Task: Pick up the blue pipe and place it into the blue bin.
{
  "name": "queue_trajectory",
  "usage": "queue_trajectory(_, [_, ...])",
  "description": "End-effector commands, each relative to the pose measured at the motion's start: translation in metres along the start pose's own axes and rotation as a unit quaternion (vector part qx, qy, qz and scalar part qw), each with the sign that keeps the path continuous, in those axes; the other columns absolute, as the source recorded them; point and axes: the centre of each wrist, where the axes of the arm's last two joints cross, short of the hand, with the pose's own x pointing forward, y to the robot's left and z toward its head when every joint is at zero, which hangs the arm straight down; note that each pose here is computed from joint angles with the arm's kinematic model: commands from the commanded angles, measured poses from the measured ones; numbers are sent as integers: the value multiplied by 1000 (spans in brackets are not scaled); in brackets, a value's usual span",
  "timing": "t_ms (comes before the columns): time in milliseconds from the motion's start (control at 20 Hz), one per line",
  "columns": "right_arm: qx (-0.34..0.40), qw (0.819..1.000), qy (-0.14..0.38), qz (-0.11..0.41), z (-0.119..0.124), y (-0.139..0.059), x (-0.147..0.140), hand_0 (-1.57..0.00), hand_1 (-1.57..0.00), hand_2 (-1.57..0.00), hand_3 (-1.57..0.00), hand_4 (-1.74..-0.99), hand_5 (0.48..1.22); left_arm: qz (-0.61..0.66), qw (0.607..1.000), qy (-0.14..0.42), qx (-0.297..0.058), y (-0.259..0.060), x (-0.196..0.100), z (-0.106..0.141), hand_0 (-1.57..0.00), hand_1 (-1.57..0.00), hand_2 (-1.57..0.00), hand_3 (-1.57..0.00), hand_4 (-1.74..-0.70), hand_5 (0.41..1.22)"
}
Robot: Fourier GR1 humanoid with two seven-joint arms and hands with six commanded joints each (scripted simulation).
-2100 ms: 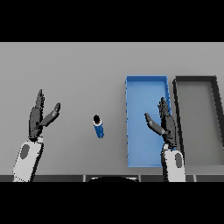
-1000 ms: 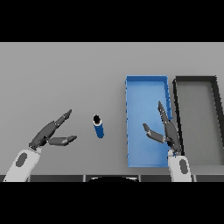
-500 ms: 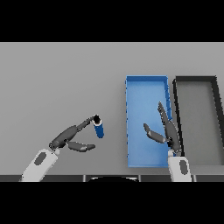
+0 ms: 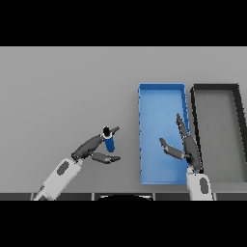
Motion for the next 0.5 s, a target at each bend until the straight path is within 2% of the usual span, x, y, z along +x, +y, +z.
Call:
queue_trajectory(0, [0, 1000, 2, 0, 1, -1, 0, 1, 1, 1, 1, -1264, 598, 12, 1000, -5, -2, 0, -1, -5, 1, 1, 1, 1, -1081, 459])
queue_trajectory(100, [-1, 1000, 5, -1, -3, 3, 1, 1, 1, 1, 1, -1267, 600, 32, 999, -19, -1, -6, -1, -15, 1, 1, -19, -18, -1109, 507])
queue_trajectory(150, [-5, 1000, 5, -3, -3, 3, 1, 1, 1, 1, 1, -1266, 601, 46, 999, -24, 2, -8, -2, -18, 1, -33, -114, -96, -1141, 550])
queue_trajectory(200, [-6, 1000, 4, -1, -2, 3, -1, 1, 1, 1, 1, -1261, 600, 63, 997, -30, 10, -6, -2, -20, -17, -160, -290, -255, -1208, 607])
queue_trajectory(250, [-7, 1000, 7, -2, -2, 3, 0, 1, 1, 1, 1, -1260, 600, 83, 996, -28, 15, -6, -5, -22, -187, -348, -481, -519, -1253, 730])
queue_trajectory(300, [-5, 1000, 6, -2, 0, 0, -1, 1, 1, 1, 1, -1259, 602, 92, 995, -27, 21, -11, -6, -26, -443, -592, -699, -721, -1345, 828])
queue_trajectory(350, [-4, 1000, 7, -1, 0, -2, -3, 1, 1, 1, 1, -1259, 605, 95, 995, -32, 25, -15, -5, -26, -668, -788, -873, -875, -1419, 906])
queue_trajectory(450, [-5, 1000, 2, -2, -3, -1, 0, 1, 1, 1, 1, -1262, 611, 102, 993, -44, 30, -21, -4, -27, -993, -1070, -1124, -1102, -1532, 1020])
